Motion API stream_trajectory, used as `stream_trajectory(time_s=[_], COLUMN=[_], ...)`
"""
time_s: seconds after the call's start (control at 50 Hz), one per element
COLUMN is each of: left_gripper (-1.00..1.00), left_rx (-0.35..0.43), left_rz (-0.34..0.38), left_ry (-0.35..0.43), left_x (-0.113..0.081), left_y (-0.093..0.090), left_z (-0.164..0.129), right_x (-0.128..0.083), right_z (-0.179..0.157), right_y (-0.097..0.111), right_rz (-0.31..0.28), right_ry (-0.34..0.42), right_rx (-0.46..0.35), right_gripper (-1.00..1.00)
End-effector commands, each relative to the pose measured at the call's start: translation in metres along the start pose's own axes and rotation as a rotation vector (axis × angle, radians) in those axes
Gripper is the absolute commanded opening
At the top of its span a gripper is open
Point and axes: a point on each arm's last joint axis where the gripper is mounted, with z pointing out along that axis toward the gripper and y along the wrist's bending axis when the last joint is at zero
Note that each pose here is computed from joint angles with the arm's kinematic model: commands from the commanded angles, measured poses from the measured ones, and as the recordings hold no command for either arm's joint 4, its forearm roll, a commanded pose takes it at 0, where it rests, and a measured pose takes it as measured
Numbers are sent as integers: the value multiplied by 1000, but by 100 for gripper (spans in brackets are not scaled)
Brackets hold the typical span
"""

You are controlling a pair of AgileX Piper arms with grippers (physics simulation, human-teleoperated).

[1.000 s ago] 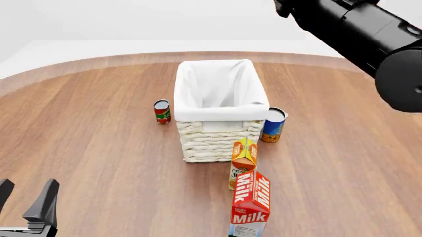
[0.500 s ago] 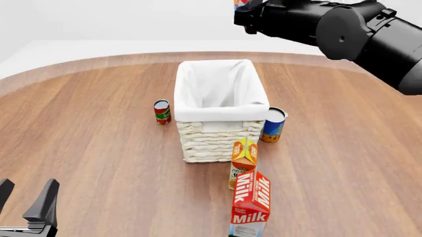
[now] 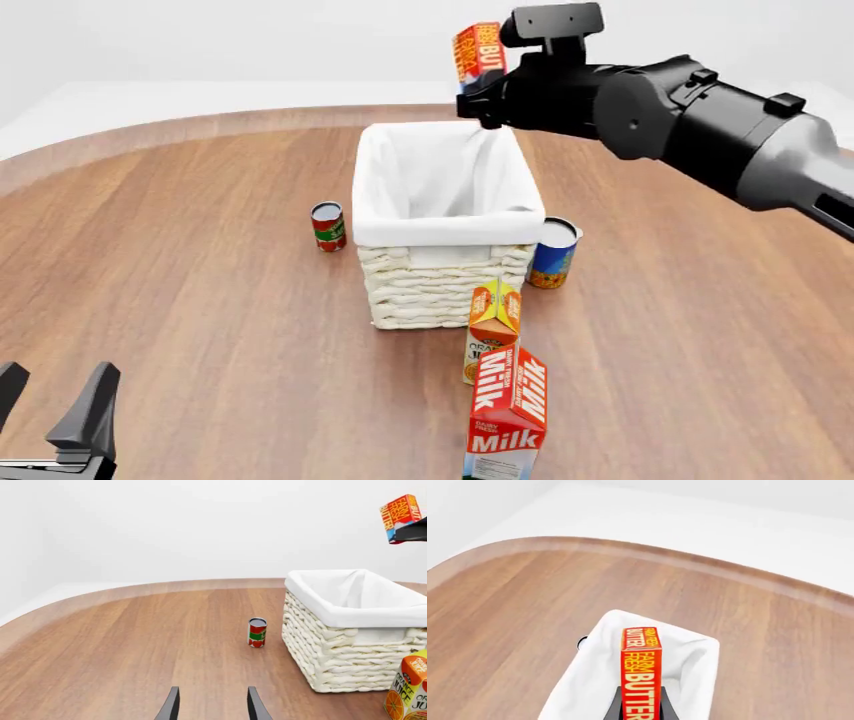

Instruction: Pick up the butter and put it in the basket.

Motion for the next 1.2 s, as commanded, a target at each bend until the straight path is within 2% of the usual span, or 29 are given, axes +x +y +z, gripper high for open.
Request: stream_trajectory(time_s=[0.02,0.28,0.6,0.62,1.1,1.2], left_gripper=[100,100,100,100,100,100], left_rx=[0,0,0,0,0,0], left_rz=[0,0,0,0,0,0], left_ry=[0,0,0,0,0,0], left_x=[0,0,0,0,0,0], left_y=[0,0,0,0,0,0], left_z=[0,0,0,0,0,0], right_x=[3,12,26,25,33,35], right_z=[9,33,58,60,85,92], right_y=[12,20,11,5,23,21], right_rz=[2,3,28,37,56,58], right_ry=[-12,-2,7,4,-2,-4], right_rx=[-28,-46,-27,-15,-52,-48], right_gripper=[-100,-100,-100,-100,-100,-100])
